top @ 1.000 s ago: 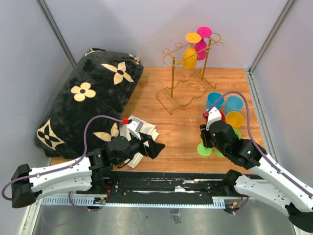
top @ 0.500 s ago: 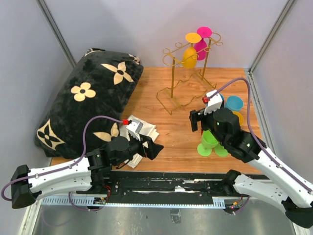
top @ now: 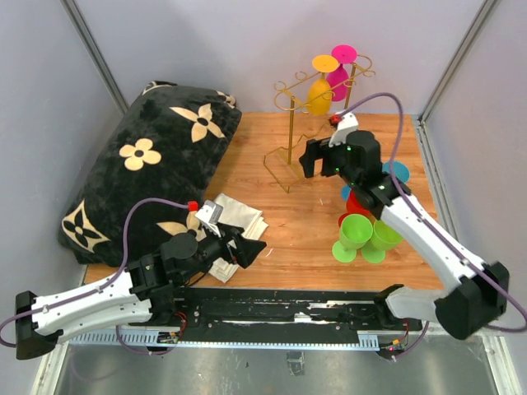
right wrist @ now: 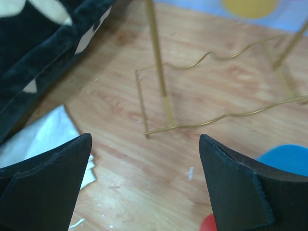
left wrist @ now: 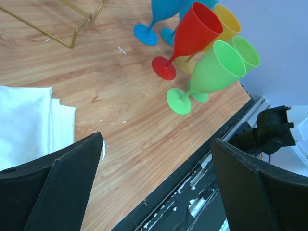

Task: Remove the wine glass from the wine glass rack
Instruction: Move the wine rack to the center of the board.

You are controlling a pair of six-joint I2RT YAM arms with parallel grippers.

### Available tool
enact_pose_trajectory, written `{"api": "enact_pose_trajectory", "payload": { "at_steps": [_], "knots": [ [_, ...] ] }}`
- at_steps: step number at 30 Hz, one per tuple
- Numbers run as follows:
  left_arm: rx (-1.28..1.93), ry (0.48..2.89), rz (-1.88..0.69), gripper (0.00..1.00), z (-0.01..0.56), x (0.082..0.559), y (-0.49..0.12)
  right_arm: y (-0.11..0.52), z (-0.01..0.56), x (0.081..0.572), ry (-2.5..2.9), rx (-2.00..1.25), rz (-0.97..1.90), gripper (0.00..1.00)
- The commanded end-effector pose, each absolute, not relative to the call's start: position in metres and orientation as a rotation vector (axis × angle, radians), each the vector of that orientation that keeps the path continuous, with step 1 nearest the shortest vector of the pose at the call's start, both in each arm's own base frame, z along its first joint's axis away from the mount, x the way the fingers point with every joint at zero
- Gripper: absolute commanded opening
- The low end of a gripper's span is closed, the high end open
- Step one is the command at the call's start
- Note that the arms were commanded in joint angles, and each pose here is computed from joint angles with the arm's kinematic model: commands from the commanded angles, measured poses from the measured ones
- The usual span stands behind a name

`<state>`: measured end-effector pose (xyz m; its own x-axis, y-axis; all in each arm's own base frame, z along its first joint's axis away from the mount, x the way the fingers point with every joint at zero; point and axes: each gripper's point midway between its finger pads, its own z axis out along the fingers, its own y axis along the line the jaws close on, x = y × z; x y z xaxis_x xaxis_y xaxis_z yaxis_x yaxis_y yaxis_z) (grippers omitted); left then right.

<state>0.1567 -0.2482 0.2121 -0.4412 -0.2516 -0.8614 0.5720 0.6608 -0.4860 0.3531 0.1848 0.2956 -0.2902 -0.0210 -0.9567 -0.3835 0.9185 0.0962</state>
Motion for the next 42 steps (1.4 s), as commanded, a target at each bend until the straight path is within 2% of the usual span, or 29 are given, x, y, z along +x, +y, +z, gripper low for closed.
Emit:
{"api": "enact_pose_trajectory", "payload": {
  "at_steps": [1,10,19,24,32,36,42],
  "knots": [
    [0.223,1.809,-0.944,1.0,0.208,0.157,-0.24,0.224,0.245,0.366,1.947,-0.318,0.552,0.93],
    [0.207,1.796,-0.921,1.0,0.212,0.158,-0.23,0.249,0.146,0.39,2.218,-0.407,0.453,0.93],
    [0.2,1.797,-0.903,1.0,0.212,0.158,-0.224,0.257,0.106,0.419,2.207,-0.539,0.246,1.0],
    [0.194,1.797,-0.893,1.0,0.214,0.158,-0.221,0.248,0.094,0.437,2.195,-0.592,0.115,0.98],
    [0.176,1.794,-0.898,1.0,0.213,0.158,-0.218,0.257,0.086,0.443,2.188,-0.7,0.13,0.98],
    [0.174,1.795,-0.899,1.0,0.213,0.158,-0.218,0.281,0.075,0.423,2.234,-0.848,0.31,0.99],
    [0.176,1.795,-0.908,1.0,0.214,0.157,-0.219,0.282,0.062,0.418,2.315,-0.859,0.313,0.99]
  ]
}}
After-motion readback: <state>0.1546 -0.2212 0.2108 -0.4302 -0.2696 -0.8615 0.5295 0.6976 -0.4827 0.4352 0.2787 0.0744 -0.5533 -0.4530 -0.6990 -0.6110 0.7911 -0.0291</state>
